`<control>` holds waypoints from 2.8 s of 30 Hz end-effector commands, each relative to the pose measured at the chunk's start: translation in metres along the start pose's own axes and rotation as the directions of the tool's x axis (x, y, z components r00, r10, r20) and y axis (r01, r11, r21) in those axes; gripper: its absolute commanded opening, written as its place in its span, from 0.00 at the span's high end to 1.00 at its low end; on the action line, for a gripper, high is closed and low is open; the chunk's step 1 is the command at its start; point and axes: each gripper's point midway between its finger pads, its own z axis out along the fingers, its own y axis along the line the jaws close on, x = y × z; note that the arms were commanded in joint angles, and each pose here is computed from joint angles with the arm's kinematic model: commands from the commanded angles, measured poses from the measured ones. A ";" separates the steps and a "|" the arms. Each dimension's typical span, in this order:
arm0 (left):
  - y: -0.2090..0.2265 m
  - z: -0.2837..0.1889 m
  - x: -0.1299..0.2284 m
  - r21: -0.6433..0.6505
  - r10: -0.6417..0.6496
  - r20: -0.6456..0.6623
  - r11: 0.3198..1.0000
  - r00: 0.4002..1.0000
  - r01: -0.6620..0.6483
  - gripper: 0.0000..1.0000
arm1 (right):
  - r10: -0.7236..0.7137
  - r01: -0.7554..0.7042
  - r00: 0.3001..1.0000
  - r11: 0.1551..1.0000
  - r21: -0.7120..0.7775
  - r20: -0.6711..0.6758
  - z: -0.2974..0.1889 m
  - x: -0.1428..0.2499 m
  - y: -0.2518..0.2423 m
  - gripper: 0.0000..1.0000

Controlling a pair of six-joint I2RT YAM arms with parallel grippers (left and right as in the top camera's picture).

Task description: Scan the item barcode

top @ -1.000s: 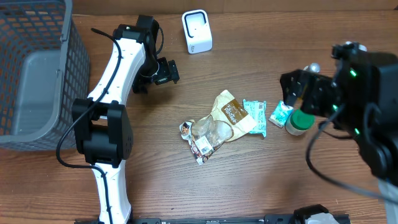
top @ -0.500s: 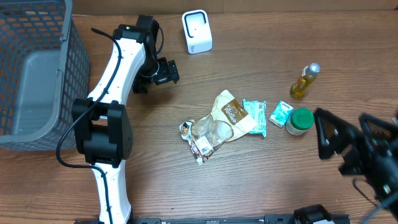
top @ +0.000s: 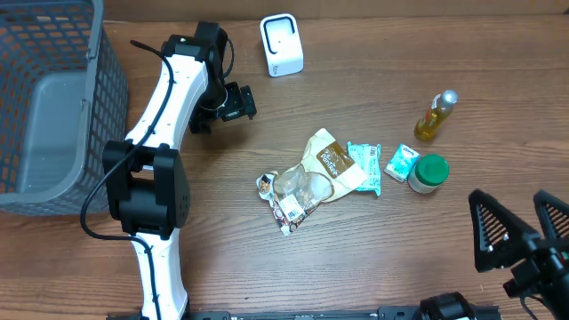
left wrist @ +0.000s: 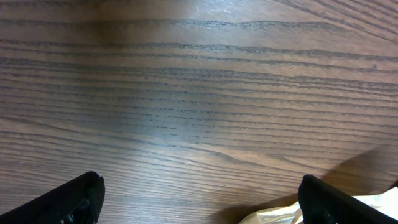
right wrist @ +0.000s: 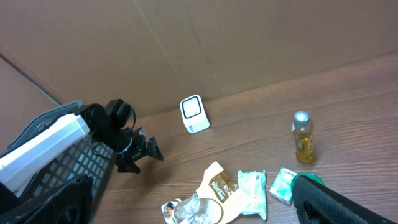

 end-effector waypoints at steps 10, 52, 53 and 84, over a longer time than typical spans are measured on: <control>-0.005 -0.012 -0.003 0.003 0.028 0.038 1.000 0.999 -0.028 0.00 | 0.002 0.008 0.988 0.998 0.063 -0.153 -0.017 0.045 -0.019 0.00; -0.005 -0.012 -0.003 0.003 0.028 0.038 1.000 0.999 -0.028 0.00 | 0.027 0.006 0.973 0.990 0.140 -0.231 -0.029 0.071 -0.035 0.00; -0.005 -0.012 -0.003 0.003 0.028 0.038 1.000 0.999 -0.028 0.00 | 0.029 0.005 0.974 0.988 0.152 -0.224 -0.029 0.070 -0.037 0.00; -0.005 -0.012 -0.003 0.003 0.028 0.038 1.000 0.999 -0.028 0.00 | -0.032 0.048 0.974 0.996 -0.070 0.223 0.127 0.140 -0.073 0.00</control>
